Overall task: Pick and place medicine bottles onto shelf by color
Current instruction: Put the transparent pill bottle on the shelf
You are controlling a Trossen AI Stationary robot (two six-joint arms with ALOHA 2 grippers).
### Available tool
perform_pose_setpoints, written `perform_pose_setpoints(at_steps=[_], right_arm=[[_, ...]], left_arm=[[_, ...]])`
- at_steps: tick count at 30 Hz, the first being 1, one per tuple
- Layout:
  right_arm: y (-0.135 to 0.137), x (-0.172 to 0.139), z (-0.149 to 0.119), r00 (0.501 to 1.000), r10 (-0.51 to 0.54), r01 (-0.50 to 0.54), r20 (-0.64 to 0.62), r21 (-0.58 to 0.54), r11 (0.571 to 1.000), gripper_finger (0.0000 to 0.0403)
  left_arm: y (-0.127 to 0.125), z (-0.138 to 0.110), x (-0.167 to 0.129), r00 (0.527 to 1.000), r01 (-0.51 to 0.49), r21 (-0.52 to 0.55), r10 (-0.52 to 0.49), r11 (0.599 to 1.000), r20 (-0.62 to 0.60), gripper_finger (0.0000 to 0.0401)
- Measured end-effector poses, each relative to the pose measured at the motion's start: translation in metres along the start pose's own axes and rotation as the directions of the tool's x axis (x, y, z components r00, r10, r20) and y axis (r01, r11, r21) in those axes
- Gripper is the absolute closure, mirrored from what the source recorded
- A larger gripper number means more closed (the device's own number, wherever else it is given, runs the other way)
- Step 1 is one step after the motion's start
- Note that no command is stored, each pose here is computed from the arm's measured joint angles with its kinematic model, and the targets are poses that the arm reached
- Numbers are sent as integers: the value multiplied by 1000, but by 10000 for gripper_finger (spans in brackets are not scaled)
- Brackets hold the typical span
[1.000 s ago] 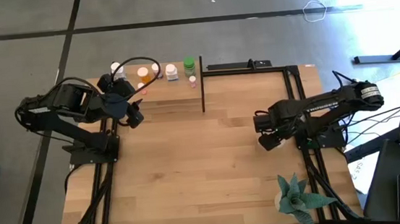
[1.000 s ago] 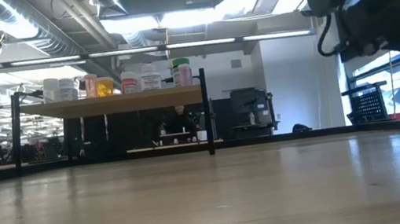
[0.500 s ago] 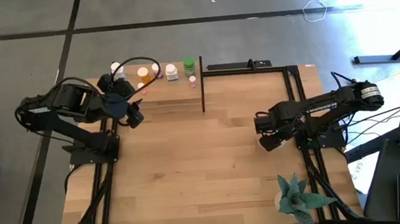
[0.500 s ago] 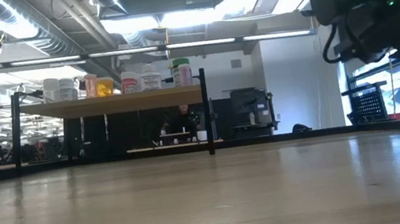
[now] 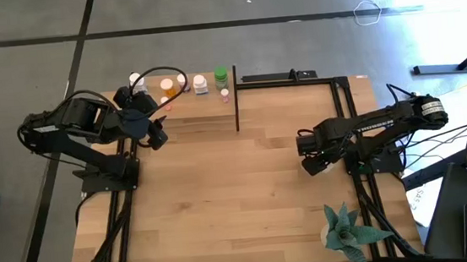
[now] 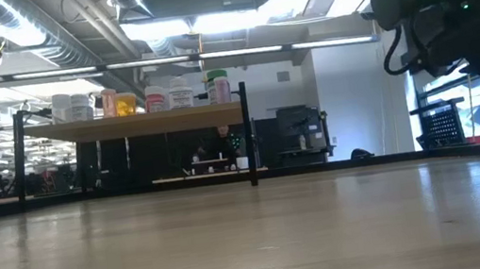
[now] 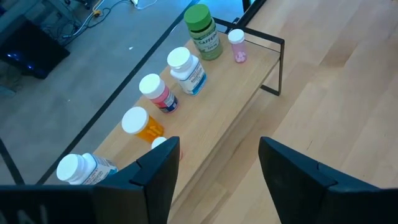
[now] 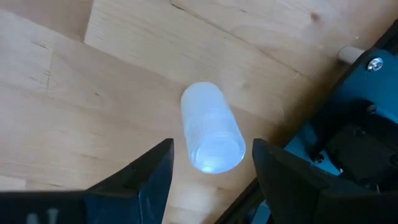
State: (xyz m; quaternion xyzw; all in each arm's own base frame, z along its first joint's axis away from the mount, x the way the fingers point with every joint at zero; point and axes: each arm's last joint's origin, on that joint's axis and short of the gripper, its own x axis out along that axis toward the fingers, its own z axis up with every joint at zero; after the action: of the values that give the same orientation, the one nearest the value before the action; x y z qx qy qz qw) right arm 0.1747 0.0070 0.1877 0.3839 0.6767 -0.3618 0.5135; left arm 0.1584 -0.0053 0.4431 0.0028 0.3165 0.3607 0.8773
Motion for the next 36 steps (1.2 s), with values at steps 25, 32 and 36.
perform_pose_setpoints(at_steps=[25, 32, 36], right_arm=[[5, 0, 3, 997, 47, -47, 53, -10, 999, 182], [10, -1, 4, 994, 99, -101, 45, 40, 994, 182], [10, -1, 5, 994, 88, -90, 71, 29, 995, 182]], left_arm=[[0, 0, 0, 1000, 2, 79, -2, 997, -2, 187], [0, 0, 0, 1000, 3, 132, -3, 991, -3, 187], [-1, -1, 0, 999, 35, 134, -33, 990, -18, 187]])
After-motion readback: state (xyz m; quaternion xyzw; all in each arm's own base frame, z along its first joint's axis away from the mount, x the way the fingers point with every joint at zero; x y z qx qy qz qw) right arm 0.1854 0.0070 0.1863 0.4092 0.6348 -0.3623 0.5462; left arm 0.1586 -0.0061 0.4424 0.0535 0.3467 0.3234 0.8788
